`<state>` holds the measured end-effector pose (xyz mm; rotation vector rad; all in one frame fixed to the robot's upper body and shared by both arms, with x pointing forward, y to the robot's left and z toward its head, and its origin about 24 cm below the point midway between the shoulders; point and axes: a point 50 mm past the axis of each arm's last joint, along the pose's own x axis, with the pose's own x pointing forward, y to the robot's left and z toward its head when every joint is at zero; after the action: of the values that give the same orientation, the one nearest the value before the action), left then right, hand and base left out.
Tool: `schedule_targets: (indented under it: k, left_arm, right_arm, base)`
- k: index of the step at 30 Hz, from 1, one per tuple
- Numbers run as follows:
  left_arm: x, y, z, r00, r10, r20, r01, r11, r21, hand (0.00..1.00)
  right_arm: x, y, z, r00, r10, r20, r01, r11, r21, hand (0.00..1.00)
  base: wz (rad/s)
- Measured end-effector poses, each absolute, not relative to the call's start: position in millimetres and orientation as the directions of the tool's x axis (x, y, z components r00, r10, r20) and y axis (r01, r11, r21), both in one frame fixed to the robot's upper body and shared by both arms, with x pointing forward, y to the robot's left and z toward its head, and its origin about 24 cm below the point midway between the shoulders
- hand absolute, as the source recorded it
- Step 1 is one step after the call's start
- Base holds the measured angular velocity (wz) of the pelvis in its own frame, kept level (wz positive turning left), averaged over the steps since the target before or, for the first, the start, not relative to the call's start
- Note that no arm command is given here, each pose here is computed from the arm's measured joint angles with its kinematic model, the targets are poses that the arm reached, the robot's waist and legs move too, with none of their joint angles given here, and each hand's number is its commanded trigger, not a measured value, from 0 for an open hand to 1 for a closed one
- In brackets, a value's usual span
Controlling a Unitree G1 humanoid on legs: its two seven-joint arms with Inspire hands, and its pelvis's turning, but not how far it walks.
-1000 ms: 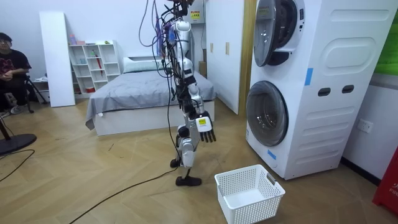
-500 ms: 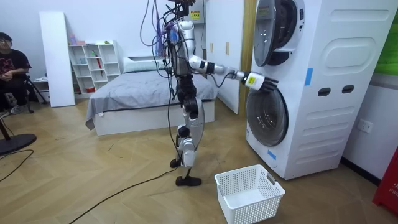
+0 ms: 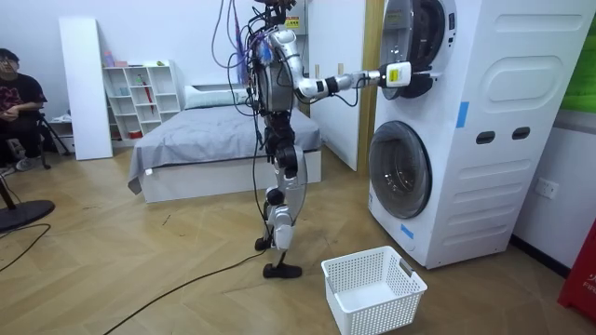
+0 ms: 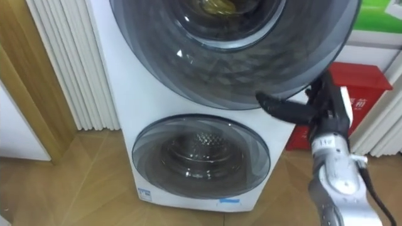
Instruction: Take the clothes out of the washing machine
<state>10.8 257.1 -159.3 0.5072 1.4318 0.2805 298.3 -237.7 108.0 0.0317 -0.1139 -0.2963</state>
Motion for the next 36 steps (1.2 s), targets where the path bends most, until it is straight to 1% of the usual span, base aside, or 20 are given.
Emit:
schedule_targets:
  k: [6, 13, 19, 24, 31, 36]
  left_arm:
    - [9.7, 256.9, -159.7, 0.121, 0.464, -0.878, 0.120, 0.871, 0.477, 0.00]
    - [8.6, 257.8, -159.4, 0.121, 0.465, -0.877, 0.128, 0.869, 0.478, 0.00]
    - [12.6, 261.2, -157.7, 0.144, 0.469, -0.871, 0.152, 0.860, 0.488, 0.00]
    - [17.1, 263.6, -156.3, 0.165, 0.473, -0.865, 0.160, 0.853, 0.497, 0.00]
    - [12.9, 267.6, -155.2, 0.157, 0.483, -0.862, 0.178, 0.844, 0.506, 0.00]
    - [10.7, 267.3, -155.6, 0.152, 0.482, -0.863, 0.183, 0.844, 0.503, 0.00]
  right_arm:
    - [302.9, -236.0, 113.5, 0.947, -0.301, 0.112, 0.298, 0.953, 0.050, 0.00]
    - [313.5, -247.9, 129.8, 0.940, -0.314, 0.137, 0.313, 0.949, 0.027, 0.00]
    - [319.3, -248.9, 135.2, 0.941, -0.311, 0.135, 0.304, 0.950, 0.070, 0.00]
    - [318.9, -247.6, 138.2, 0.941, -0.304, 0.150, 0.298, 0.953, 0.061, 0.00]
    - [313.5, -234.2, 157.8, 0.942, -0.251, 0.221, 0.250, 0.968, 0.031, 0.00]
    - [291.4, -220.9, 164.0, 0.940, -0.181, 0.289, 0.188, 0.982, 0.005, 0.00]
  base:
    - [-0.01]
    - [0.01]
    - [-0.01]
    - [-0.11]
    - [-0.12]
    - [-0.18]
